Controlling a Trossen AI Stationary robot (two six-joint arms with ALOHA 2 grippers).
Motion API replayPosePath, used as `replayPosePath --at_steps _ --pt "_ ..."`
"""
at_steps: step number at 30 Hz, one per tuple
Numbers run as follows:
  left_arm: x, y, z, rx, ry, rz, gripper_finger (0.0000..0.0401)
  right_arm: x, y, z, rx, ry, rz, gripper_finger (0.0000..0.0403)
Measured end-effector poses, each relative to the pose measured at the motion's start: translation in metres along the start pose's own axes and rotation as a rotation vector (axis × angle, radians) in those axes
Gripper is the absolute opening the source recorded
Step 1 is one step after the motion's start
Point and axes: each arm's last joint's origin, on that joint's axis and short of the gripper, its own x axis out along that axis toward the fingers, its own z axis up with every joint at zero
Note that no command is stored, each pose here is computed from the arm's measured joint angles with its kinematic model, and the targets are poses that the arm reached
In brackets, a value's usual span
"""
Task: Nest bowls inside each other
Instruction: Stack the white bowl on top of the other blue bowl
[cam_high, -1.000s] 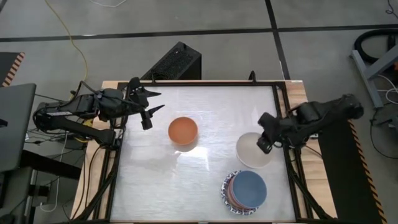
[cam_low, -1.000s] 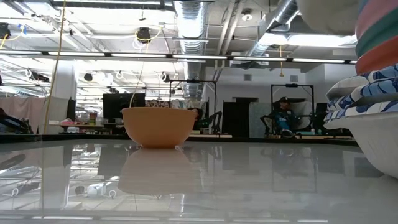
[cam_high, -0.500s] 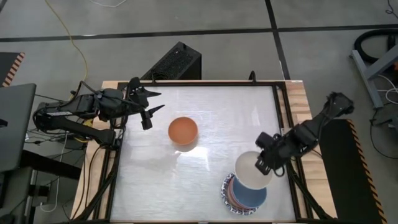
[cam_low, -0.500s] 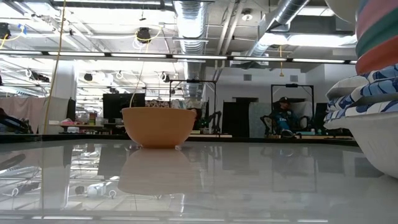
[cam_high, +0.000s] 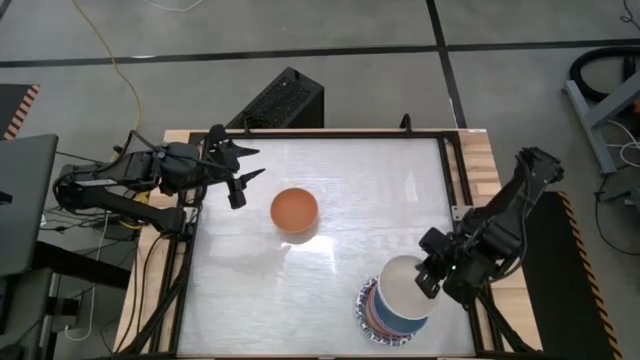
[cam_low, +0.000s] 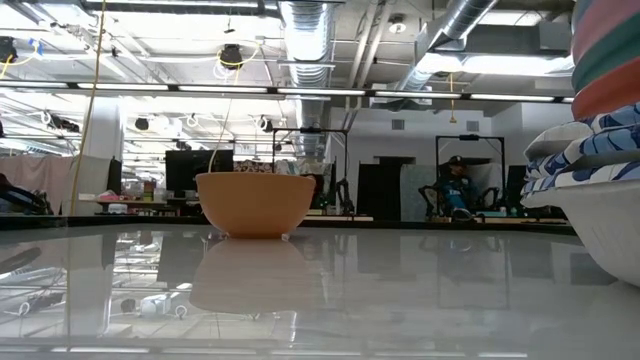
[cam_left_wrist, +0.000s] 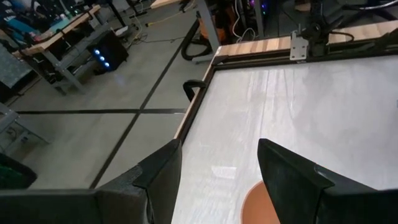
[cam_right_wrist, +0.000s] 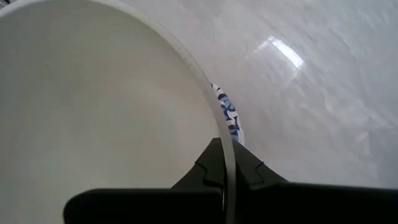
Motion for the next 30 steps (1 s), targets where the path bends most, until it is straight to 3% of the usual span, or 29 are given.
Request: replayPosePath --at_steps 14,30 --pt "0.018 -0.010 -0.002 0.021 0.049 -0.009 0.0202 0.025 0.014 -0.015 -0.046 0.017 -0.078 0.0015" --pt "0.019 -0.011 -0.002 0.025 0.051 -0.009 0.0202 0.039 0.019 -0.030 -0.055 0.046 -0.131 0.0015"
